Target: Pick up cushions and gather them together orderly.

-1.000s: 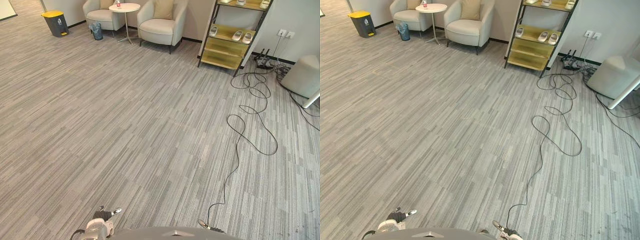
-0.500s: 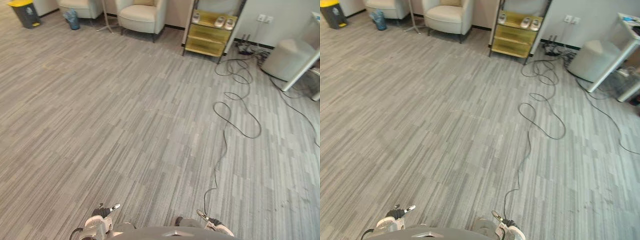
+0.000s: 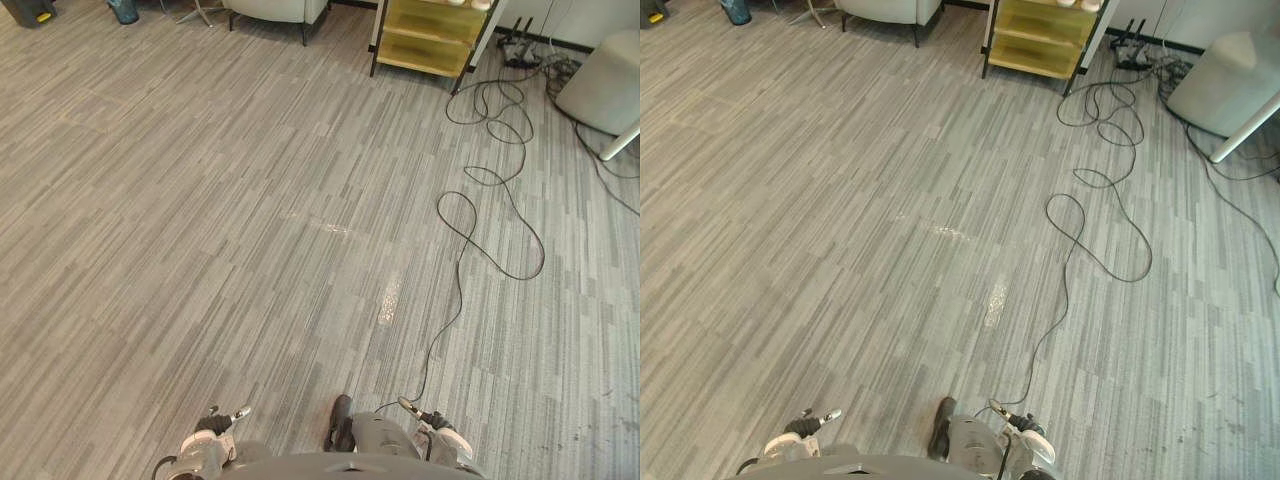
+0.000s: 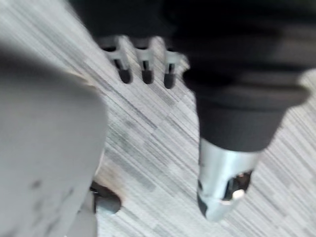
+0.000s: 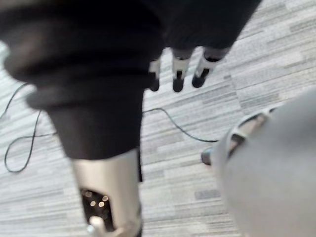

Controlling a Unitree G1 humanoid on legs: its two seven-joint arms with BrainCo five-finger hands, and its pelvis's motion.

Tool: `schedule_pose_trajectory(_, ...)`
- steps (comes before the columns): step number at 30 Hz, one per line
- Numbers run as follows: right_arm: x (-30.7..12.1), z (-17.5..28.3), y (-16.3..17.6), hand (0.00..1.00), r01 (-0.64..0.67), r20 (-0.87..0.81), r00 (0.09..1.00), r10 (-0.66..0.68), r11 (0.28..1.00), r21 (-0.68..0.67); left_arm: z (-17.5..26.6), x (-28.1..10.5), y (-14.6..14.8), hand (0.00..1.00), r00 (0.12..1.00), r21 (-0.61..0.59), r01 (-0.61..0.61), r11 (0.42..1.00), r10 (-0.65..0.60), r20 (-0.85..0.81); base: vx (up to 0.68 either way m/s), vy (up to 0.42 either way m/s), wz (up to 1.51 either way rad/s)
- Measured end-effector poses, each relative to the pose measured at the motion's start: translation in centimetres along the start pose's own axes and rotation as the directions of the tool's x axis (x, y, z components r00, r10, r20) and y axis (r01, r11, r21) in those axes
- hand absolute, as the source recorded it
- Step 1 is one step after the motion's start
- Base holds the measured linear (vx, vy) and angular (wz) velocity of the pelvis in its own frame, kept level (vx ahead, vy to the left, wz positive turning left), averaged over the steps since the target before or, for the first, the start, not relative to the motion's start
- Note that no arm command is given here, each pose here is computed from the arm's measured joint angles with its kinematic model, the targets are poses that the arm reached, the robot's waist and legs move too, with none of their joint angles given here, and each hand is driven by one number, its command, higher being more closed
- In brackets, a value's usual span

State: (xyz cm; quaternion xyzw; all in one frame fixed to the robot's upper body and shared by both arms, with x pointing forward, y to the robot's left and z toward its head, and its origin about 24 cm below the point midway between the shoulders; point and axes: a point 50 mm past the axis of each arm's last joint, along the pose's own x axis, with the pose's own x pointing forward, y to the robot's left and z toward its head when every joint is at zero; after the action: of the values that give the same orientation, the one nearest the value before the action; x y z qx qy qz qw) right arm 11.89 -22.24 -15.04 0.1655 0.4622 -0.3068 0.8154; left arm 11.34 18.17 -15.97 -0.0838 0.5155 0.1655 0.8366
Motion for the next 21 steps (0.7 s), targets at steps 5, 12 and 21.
schedule_pose_trajectory(5, -0.1, 0.1, 1.1, 0.0, -0.031, 0.002, 1.0, 0.031, 0.999, -0.028, 1.9, 0.0, -0.5, 0.0, 0.997, -0.006, 0.014, 1.0, -0.014, 0.079, 0.38, -0.002, -0.28)
schedule_pose_trajectory(12, -0.4, -0.9, 1.9, 0.0, -0.047, -0.022, 0.999, 0.046, 0.999, -0.02, 2.5, 0.0, -0.4, 0.0, 0.994, -0.017, 0.009, 1.0, -0.007, 0.107, 0.43, 0.27, -0.25)
schedule_pose_trajectory(21, -0.9, -0.8, 3.8, 0.0, -0.101, 0.02, 0.994, 0.103, 0.992, -0.078, 2.5, 0.1, -0.1, 0.0, 0.996, 0.06, 0.007, 0.998, -0.012, 0.088, 0.48, 0.249, -0.12)
